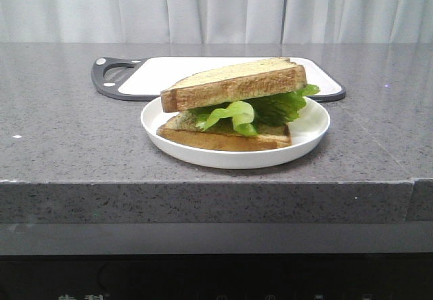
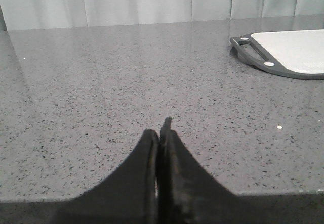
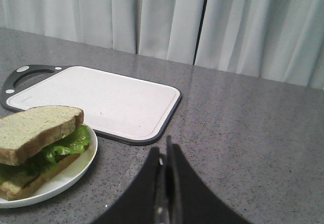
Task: Left arm grabs bread, right arm adds lettuce
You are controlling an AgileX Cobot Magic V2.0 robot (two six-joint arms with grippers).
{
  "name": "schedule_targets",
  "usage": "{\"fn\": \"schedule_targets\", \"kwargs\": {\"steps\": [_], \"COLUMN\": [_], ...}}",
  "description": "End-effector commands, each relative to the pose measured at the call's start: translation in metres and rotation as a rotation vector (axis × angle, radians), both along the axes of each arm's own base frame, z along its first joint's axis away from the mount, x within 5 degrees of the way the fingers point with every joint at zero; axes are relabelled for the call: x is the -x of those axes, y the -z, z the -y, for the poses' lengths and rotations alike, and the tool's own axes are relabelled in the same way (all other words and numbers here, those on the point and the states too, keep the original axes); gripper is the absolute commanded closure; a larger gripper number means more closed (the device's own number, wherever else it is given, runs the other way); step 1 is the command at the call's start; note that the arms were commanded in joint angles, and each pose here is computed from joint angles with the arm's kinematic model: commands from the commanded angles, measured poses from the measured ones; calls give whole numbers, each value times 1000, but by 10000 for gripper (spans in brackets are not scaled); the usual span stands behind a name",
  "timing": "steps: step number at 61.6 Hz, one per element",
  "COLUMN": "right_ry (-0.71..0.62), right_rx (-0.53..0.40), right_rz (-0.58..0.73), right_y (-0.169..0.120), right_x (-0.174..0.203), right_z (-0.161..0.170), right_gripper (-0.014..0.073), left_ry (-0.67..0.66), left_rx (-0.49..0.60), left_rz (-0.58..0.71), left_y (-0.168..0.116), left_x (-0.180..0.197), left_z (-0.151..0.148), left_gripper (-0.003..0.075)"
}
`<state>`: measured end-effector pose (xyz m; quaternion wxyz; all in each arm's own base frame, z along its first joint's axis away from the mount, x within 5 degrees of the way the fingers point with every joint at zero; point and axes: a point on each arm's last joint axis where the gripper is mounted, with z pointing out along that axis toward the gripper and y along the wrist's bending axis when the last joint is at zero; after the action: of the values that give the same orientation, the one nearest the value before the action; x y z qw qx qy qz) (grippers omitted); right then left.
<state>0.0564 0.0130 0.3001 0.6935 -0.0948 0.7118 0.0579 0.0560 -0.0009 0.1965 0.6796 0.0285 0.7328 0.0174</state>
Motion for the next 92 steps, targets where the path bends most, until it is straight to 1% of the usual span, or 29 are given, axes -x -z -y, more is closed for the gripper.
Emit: {"fn": "schedule_targets", "kwargs": {"steps": [1,72,78,82,88,92], "right_ry": [7,9,15,30,81,124], "right_rx": [-20,-10,-4,-11,-22,-32], "right_rz": [91,82,61,50,14,14], "right_y": [-15,-14,-2,11,41,57], "right_x": [0,0,-1,-1,1,3], "right_z": [1,1,1,2,5,7], "right_gripper": [653,653,653,653,653,653], "left_ry": [-5,-5,-5,-5,-5,-5], "left_rx": [11,11,13,13,13,13], "left_rz": [98,98,98,98,98,98], "left_y": [-7,-7,-7,-7,-7,-7], "left_x": [1,1,1,1,1,1], "left_z": [0,0,0,0,0,0], "left_gripper": [739,739,739,739,739,739]}}
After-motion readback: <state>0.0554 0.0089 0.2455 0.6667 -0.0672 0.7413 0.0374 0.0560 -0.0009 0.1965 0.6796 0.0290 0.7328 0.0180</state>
